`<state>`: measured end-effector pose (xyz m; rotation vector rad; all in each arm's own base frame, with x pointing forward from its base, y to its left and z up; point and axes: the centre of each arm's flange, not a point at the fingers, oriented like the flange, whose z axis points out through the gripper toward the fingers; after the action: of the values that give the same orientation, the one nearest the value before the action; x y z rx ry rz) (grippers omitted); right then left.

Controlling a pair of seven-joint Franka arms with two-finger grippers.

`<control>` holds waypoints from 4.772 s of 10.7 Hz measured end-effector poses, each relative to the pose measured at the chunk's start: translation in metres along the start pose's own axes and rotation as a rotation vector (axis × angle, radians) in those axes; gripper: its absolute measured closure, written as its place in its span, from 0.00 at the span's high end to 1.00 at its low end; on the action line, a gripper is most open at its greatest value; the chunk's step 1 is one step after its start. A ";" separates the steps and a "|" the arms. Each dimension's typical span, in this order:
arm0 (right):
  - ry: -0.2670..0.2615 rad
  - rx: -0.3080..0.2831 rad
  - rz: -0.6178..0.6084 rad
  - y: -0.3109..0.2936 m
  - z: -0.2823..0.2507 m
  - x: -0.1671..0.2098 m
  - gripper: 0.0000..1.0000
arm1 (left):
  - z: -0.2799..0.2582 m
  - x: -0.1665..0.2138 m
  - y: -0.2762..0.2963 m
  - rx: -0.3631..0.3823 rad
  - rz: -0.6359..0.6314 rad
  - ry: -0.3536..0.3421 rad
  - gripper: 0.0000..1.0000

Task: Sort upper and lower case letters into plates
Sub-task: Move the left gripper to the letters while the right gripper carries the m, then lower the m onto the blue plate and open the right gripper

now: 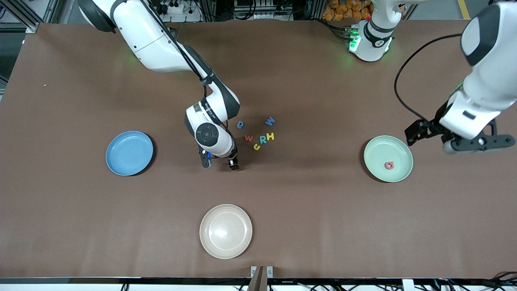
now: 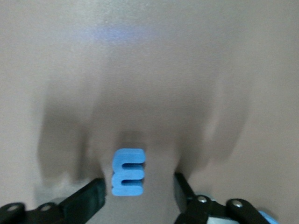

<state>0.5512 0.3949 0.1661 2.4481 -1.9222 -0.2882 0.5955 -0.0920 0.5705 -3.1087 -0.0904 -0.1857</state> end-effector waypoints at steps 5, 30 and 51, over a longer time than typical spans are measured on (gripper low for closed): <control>0.006 0.000 -0.004 0.001 0.000 0.000 0.46 | -0.023 -0.008 -0.002 0.002 -0.001 0.008 1.00; 0.021 -0.091 -0.177 0.000 -0.090 0.080 0.05 | 0.014 -0.056 0.162 -0.032 0.185 -0.077 1.00; -0.072 -0.132 -0.479 0.064 -0.225 0.373 1.00 | 0.276 -0.242 0.425 -0.037 0.402 -0.232 1.00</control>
<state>0.6094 -0.0032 0.3452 2.8020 -1.2580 -0.4952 0.4131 -0.5221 0.2583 -3.0848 0.5336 0.1838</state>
